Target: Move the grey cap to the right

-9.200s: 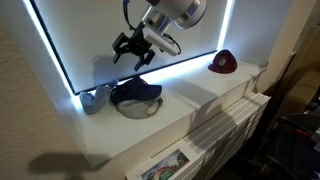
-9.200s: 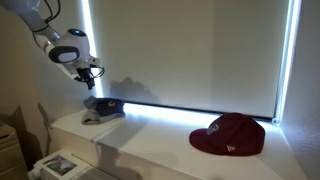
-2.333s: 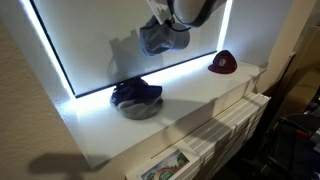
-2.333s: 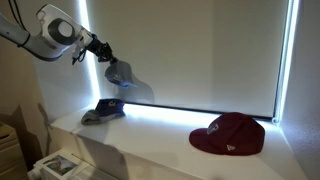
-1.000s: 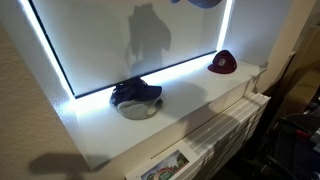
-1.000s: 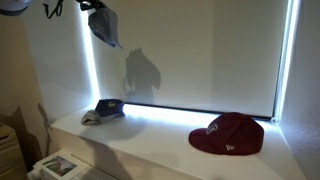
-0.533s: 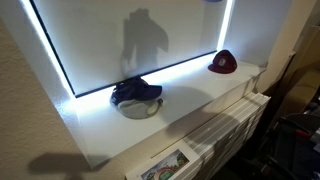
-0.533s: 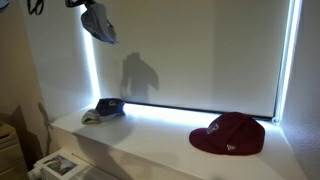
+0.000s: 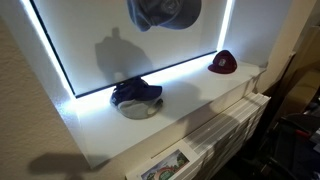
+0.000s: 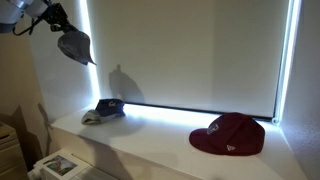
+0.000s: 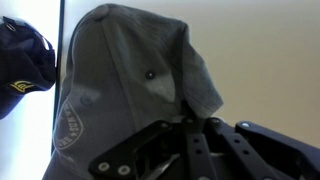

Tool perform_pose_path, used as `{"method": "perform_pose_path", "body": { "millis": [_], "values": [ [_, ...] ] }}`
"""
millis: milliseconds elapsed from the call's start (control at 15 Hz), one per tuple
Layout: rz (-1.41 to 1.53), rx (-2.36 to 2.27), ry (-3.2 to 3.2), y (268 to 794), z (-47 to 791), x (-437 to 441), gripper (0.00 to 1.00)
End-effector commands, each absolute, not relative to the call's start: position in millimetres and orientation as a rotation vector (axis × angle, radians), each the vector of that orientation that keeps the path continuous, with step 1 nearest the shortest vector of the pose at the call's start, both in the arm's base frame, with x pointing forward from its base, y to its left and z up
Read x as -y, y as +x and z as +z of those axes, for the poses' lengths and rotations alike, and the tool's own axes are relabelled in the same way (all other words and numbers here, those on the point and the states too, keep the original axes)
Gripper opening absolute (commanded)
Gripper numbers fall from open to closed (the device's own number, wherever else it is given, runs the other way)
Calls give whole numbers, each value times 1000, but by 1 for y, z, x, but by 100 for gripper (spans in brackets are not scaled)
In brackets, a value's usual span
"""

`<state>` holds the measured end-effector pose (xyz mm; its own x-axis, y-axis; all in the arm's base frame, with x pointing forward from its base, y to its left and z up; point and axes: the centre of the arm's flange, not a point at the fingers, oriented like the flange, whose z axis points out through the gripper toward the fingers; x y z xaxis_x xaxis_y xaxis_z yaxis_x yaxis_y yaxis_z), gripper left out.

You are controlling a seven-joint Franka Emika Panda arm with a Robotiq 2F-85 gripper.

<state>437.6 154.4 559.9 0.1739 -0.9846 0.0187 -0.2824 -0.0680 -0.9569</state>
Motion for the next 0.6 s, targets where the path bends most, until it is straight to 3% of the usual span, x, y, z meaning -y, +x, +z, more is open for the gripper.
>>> {"method": "perform_pose_path", "body": {
  "millis": [0, 533],
  "values": [
    [-884, -1082, -1646, 438, 520, -94, 1],
    [-1031, -1208, -1534, 480, 541, -53, 1]
  ]
}}
